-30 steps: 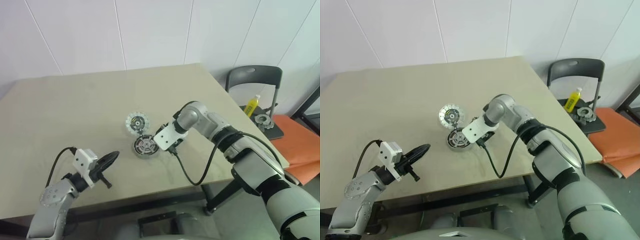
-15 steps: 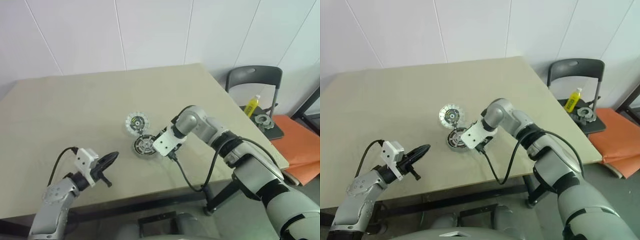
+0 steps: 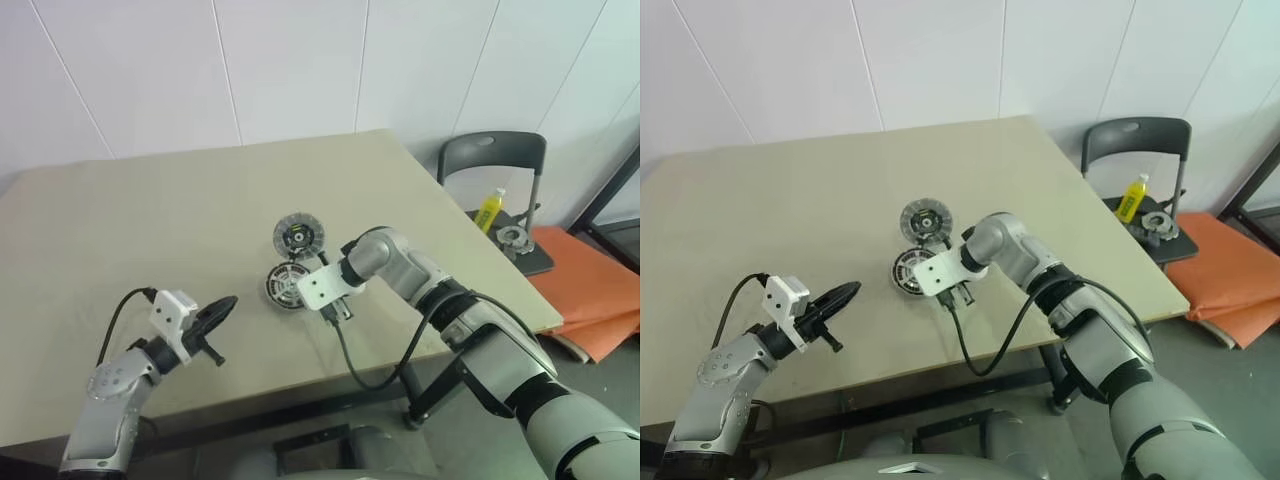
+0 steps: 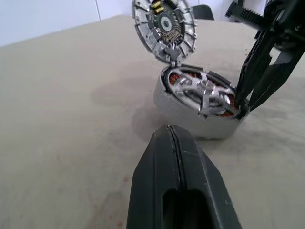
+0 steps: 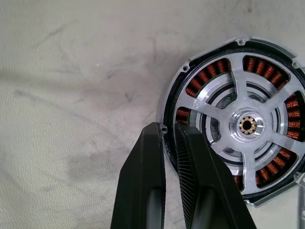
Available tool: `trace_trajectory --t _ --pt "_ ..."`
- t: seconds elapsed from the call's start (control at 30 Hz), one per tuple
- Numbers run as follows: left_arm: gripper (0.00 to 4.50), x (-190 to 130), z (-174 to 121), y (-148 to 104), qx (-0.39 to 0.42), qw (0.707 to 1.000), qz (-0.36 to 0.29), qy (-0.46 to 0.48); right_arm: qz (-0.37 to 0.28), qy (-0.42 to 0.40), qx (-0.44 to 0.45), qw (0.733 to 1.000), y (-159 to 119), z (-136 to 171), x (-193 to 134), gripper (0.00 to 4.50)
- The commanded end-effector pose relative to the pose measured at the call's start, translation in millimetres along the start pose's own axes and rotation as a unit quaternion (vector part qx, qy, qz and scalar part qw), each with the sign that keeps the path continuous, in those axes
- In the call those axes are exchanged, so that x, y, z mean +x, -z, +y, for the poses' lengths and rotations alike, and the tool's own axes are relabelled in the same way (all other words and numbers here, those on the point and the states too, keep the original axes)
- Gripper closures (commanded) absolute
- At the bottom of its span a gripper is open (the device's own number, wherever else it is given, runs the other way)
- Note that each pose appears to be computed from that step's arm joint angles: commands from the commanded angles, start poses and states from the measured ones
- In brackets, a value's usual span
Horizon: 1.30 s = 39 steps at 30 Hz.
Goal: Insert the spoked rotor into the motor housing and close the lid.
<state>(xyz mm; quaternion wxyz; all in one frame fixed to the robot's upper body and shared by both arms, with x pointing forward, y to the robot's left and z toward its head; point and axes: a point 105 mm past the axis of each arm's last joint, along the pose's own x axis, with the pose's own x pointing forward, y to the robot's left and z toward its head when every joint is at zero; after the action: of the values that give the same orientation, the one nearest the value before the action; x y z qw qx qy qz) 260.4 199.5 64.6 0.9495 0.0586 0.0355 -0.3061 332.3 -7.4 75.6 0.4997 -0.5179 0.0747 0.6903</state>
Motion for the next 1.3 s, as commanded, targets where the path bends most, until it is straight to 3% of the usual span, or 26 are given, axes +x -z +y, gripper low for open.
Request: trace_trajectory --t 0.03,0.4,0.7,0.83,0.97,1.3 --pt "4.5 3.9 2.1 -10.6 0.018 1.0 -0.018 0.001 -0.029 0.018 0.0 0.999 -16.4 -9.9 -10.3 4.38" --pt "4.5 5.5 0.0 -7.5 0.022 1.0 -0.014 0.001 -0.085 0.063 0.158 0.982 -44.2 -32.1 -32.6 4.38" --pt "4.5 3.6 1.2 -7.0 0.023 1.0 -0.015 -0.006 -0.1 0.141 0.346 0.922 -43.5 -50.2 -58.7 4.38" --pt "4.5 3.4 0.4 -6.5 0.023 1.0 -0.014 -0.005 -0.041 0.166 0.418 0.892 -31.8 -49.5 -63.8 4.38" --pt "4.5 4.1 0.0 -6.0 0.023 1.0 -0.014 -0.004 -0.015 0.158 0.379 0.912 -30.2 -45.5 -57.8 4.38" --pt "4.5 2.8 4.7 -12.0 0.028 0.999 -0.02 -0.009 -0.007 0.164 0.326 0.931 -28.3 -56.0 -56.5 4.38"
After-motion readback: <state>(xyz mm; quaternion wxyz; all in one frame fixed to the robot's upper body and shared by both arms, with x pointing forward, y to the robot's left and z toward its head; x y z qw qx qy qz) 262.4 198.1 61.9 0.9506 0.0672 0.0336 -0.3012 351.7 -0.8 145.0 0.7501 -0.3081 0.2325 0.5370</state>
